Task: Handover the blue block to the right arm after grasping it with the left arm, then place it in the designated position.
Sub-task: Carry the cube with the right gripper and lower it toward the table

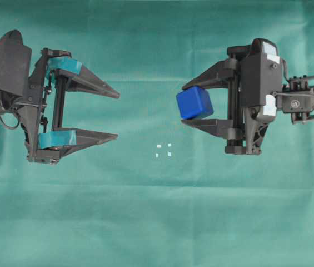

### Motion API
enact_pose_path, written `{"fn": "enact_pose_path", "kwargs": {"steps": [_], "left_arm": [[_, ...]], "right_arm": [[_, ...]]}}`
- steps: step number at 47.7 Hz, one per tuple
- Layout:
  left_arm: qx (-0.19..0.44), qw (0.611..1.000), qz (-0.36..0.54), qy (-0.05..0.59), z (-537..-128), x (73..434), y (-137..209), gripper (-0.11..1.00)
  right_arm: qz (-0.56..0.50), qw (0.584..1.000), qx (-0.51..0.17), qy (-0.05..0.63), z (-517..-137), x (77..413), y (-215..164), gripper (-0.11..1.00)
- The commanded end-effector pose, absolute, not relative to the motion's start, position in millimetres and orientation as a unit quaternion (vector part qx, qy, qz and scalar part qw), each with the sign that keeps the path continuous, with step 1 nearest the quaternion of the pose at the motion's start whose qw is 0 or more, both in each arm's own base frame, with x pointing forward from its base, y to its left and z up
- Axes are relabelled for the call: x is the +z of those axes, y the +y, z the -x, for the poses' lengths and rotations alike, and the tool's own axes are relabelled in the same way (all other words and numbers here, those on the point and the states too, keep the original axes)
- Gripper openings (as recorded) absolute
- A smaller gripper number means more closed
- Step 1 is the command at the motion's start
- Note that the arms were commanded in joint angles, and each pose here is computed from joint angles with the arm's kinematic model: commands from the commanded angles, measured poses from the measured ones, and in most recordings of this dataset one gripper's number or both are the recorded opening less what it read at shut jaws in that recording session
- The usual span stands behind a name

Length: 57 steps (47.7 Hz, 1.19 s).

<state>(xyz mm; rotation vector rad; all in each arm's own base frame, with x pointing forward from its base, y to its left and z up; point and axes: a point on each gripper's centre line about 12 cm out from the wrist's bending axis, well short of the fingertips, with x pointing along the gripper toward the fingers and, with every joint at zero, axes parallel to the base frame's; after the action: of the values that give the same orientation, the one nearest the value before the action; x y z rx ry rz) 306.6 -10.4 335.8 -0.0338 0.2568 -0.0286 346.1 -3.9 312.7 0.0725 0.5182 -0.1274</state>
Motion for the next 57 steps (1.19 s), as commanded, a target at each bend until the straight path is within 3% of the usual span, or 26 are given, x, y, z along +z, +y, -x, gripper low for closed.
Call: {"fn": "enact_pose_path", "kwargs": {"steps": [1,23,57], "left_arm": [[-0.013,0.994,0.018,0.11,-308,349,-9,1.0],[-0.014,0.994,0.018,0.111,-308,349,-10,1.0],[-0.014,0.994,0.018,0.11,-308,349,-10,1.0]], "right_arm": [[-0.045,0.967,-0.065,0.244,-346,326,-4,0.59],[-0.043,0.96,-0.067,0.269,-355,309,-4,0.59],[-0.051,0.941,-0.046,0.33,-404,216,3,0.59]]}}
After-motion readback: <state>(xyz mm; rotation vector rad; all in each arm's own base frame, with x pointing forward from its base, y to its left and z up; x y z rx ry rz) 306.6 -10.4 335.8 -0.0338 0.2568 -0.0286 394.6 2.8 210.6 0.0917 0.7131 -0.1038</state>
